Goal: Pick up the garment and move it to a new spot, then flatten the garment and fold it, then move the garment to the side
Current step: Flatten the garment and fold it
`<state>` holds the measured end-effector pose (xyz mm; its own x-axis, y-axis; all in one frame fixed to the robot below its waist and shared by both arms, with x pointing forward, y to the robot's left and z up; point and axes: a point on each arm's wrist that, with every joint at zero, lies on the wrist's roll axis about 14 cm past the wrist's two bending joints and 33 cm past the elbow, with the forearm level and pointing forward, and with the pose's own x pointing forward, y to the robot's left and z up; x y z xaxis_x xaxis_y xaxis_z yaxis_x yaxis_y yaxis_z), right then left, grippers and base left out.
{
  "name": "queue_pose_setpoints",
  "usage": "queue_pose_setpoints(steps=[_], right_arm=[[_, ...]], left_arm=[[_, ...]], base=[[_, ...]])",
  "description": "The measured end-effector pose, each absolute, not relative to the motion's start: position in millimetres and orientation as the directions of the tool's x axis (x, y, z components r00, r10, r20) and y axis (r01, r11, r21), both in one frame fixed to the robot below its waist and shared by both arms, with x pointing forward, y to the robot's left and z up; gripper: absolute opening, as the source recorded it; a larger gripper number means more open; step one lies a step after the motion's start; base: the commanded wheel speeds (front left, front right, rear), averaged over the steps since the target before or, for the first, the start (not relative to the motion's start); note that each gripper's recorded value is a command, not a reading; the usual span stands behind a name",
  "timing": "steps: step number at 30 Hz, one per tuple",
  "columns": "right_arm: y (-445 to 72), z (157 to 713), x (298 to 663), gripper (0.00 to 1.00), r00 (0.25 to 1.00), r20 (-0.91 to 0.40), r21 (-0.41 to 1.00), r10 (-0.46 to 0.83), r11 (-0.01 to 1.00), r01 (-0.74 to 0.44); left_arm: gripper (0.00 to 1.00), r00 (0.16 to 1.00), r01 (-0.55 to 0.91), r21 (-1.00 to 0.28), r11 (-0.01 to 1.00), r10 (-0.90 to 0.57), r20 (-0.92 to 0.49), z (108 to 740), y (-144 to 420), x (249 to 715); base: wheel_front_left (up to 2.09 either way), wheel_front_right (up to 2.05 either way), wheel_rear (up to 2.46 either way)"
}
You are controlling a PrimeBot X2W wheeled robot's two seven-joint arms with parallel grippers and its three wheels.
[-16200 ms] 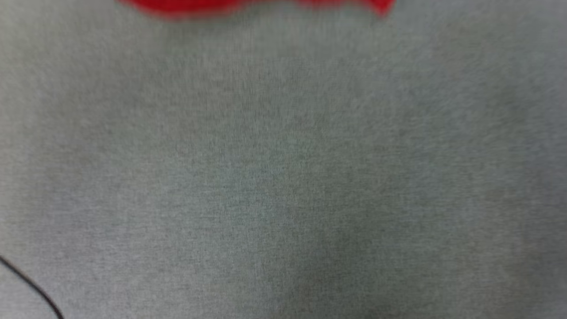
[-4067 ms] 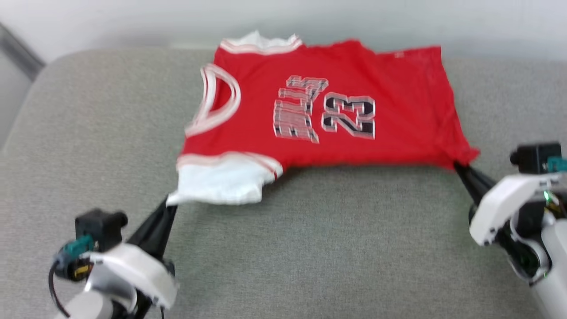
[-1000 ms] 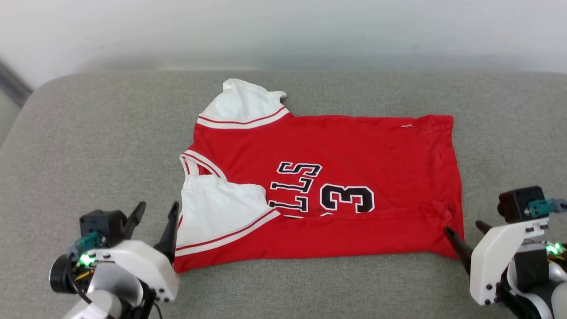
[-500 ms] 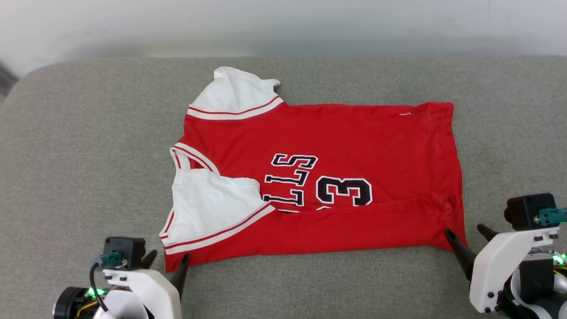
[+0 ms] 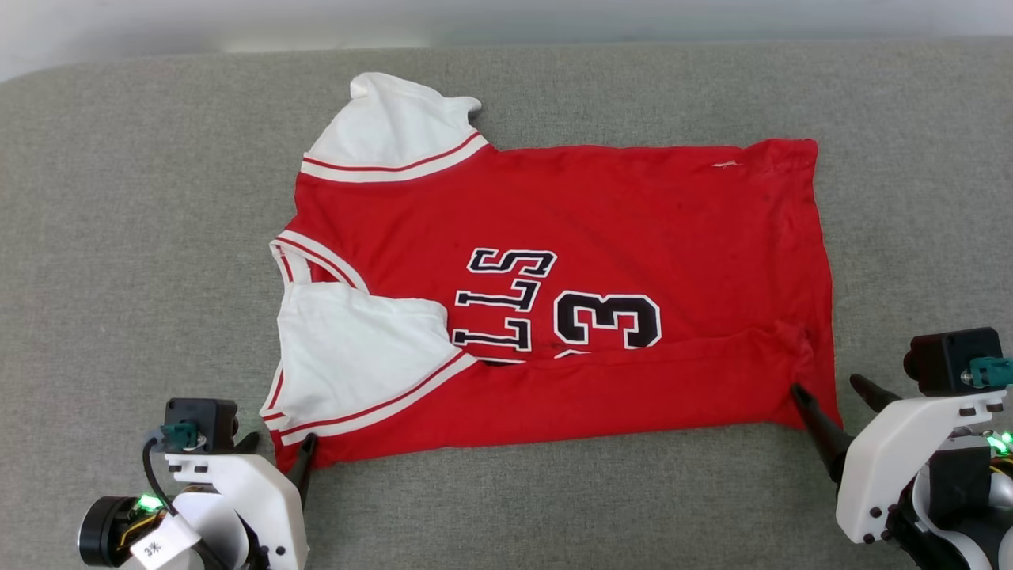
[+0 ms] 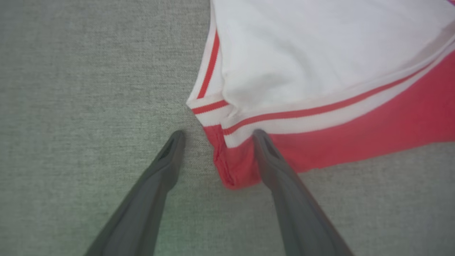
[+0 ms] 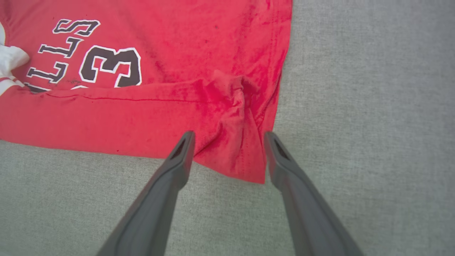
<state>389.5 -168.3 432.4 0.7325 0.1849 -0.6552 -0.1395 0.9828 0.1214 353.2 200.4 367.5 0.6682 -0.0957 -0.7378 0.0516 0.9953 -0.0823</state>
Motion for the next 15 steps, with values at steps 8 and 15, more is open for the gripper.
queue_pose_setpoints(steps=[8,15], right_arm=[[-171.0,427.4,388.8,1.00,0.722,-0.668,0.113,0.178,0.984,-0.139],[-181.6,433.4,386.5,1.00,0.709,-0.689,0.054,0.149,0.986,-0.156]], left_arm=[[0.00,0.632,0.093,-0.146,0.985,-0.172,-0.756,363.5,184.6,351.3],[0.00,0.734,0.078,-0.198,0.977,-0.190,-0.652,392.5,179.6,358.8]], base=[[0.00,0.00,0.00],[0.00,0.00,0.00]])
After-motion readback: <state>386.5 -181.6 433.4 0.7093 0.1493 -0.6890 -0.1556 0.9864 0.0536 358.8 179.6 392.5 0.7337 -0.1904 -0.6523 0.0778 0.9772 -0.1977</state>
